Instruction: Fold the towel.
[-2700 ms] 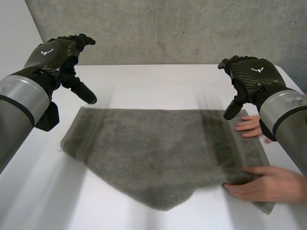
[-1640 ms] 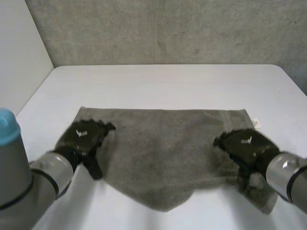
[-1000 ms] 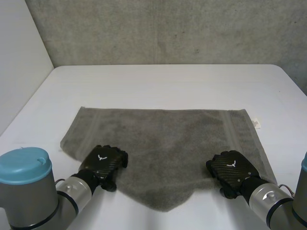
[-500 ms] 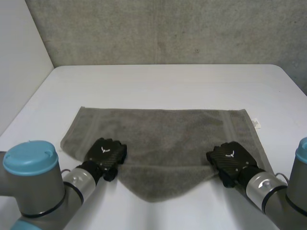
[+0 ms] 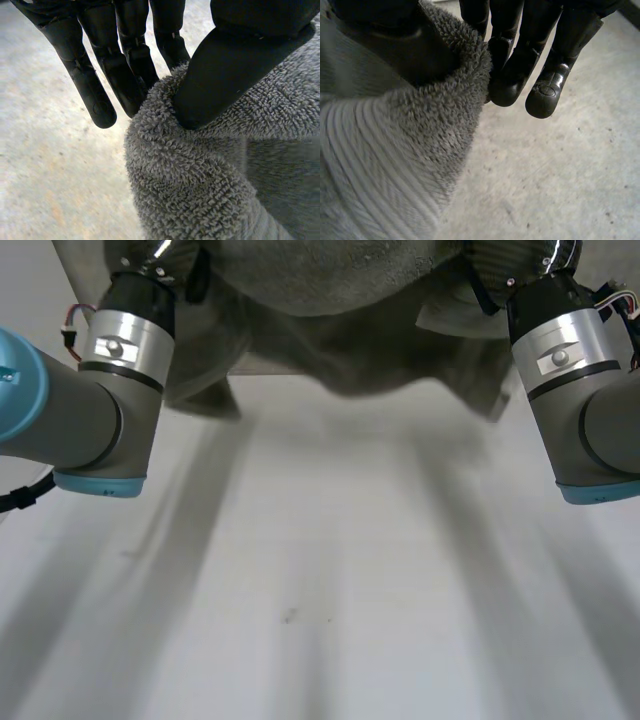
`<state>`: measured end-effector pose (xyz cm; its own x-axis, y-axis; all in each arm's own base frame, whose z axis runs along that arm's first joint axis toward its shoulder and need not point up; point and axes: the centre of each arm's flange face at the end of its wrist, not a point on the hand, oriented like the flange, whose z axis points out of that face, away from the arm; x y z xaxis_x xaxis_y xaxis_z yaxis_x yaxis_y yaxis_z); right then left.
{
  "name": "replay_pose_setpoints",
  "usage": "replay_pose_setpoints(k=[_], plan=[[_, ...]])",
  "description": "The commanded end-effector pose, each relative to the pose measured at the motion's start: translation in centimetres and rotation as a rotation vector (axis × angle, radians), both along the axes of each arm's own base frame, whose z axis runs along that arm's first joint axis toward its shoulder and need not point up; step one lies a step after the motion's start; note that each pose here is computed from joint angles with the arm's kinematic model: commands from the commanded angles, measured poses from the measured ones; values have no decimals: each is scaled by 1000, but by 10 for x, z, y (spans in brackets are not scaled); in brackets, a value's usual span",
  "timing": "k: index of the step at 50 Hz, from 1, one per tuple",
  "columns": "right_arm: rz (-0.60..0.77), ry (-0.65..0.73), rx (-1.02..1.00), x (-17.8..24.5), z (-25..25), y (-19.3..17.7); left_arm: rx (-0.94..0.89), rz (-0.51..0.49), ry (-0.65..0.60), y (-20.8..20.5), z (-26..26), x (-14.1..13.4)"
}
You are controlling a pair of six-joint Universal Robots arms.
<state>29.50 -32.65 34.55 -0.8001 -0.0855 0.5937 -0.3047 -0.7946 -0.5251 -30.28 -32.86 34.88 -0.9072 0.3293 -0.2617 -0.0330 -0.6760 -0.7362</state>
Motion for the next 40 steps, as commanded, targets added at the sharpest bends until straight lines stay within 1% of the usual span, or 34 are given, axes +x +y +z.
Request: replay_pose_setpoints(k=[1,2,3,4,5,6,7,9,10,11,12,13,14,15,17,18,20,22,25,27,28,29,30,31,33,36,38,40], plan=[[29,109,287,-3,-63,25,137,27,-46,3,-46,22],[29,110,288,-3,-63,25,186,36,-65,5,-62,27],[28,144,369,-6,-79,29,186,36,-65,5,-62,27],[24,177,454,-9,-96,35,241,35,-91,10,-81,30],[24,178,455,-9,-97,35,242,35,-91,10,-81,30],[21,207,532,-13,-110,41,310,16,-132,20,-103,32],[21,207,532,-13,-111,41,311,16,-132,20,-103,32],[18,267,677,-20,-134,56,458,-38,-216,44,-143,35],[18,267,677,-20,-134,56,459,-38,-217,44,-143,35],[18,291,740,-23,-141,63,514,-58,-253,56,-155,37],[18,311,795,-25,-145,70,515,-58,-254,56,-155,38],[18,311,796,-25,-145,70,570,-77,-281,68,-162,40],[14,326,845,-28,-147,75,610,-91,-306,79,-164,43],[16,334,888,-29,-147,79,633,-98,-321,87,-160,46],[20,340,906,-31,-141,84,638,-92,-323,92,-150,50],[21,340,906,-31,-141,84,638,-92,-323,92,-150,50],[26,334,883,-32,-121,91,632,-60,-302,91,-131,62],[27,327,868,-33,-115,92,631,-46,-297,89,-126,67],[27,333,885,-32,-122,89,625,-40,-293,85,-123,67],[35,356,933,-26,-144,83,671,-43,-308,79,-138,65],[35,356,933,-26,-144,83,671,-43,-308,79,-138,65],[35,367,950,-24,-153,80,707,-44,-324,73,-152,62],[33,378,971,-22,-164,76,707,-44,-324,73,-152,62],[33,378,971,-22,-164,76,732,-41,-334,68,-162,60],[30,380,986,-18,-178,63,777,-44,-346,51,-182,54],[26,379,983,-15,-184,56,790,-43,-348,42,-190,51],[9,359,965,-12,-185,44,807,-41,-352,26,-204,46],[-12,337,958,-14,-182,39,807,-40,-349,19,-207,44]])
